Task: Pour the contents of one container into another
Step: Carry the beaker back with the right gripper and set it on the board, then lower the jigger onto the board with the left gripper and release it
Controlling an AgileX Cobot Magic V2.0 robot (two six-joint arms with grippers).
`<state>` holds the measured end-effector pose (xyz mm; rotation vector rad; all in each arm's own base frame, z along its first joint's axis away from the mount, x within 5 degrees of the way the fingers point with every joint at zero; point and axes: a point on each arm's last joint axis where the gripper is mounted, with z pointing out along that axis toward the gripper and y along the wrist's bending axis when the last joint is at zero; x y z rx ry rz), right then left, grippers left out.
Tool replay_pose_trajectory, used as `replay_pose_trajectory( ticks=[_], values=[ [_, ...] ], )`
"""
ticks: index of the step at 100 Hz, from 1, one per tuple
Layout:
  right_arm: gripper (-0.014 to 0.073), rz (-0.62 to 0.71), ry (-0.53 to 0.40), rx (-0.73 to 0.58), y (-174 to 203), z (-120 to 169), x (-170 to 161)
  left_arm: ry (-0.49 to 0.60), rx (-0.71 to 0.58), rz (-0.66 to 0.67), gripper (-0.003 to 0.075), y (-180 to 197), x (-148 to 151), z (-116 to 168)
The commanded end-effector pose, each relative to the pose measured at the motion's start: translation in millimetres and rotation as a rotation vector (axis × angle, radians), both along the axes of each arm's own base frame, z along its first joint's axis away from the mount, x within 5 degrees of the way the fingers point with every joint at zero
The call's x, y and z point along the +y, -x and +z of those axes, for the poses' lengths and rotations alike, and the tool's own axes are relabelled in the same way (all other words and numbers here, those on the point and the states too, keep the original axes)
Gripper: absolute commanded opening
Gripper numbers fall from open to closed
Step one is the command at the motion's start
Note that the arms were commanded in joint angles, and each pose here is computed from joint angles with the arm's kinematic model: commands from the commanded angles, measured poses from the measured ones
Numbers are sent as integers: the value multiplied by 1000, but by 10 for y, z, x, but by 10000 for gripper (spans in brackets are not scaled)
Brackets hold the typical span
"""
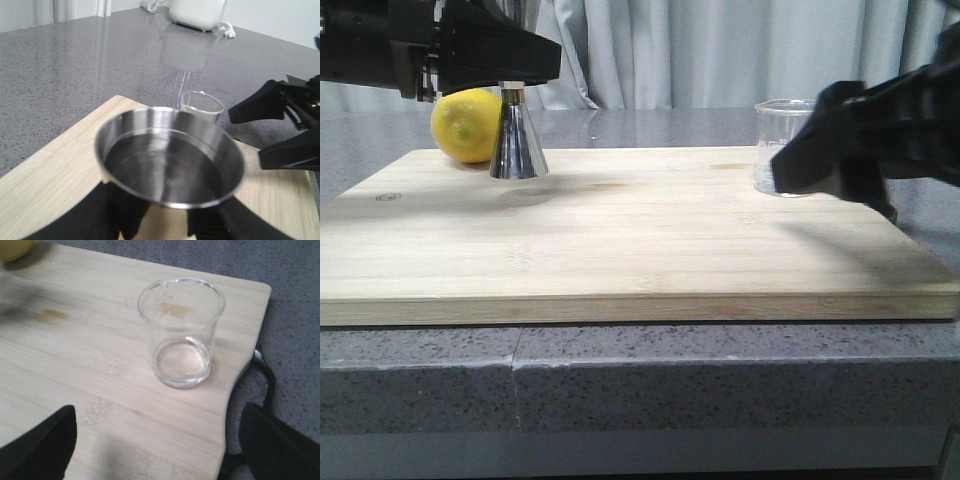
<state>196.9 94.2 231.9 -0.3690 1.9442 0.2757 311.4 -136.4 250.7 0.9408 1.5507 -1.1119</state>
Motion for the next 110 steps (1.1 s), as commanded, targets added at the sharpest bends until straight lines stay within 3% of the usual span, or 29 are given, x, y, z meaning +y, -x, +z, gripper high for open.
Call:
replay_pose_trajectory(
  ticks=[1, 30, 110],
  values=[
    [596, -9, -36, -118, 96, 201, -71, 147, -83, -49, 260, 80, -25, 353],
    [596, 16, -69, -180, 366, 370, -184, 147, -83, -49, 260, 80, -25, 353],
    [596, 16, -72, -190, 379, 388, -191, 125, -120, -56, 260, 15, -39, 205]
  ],
)
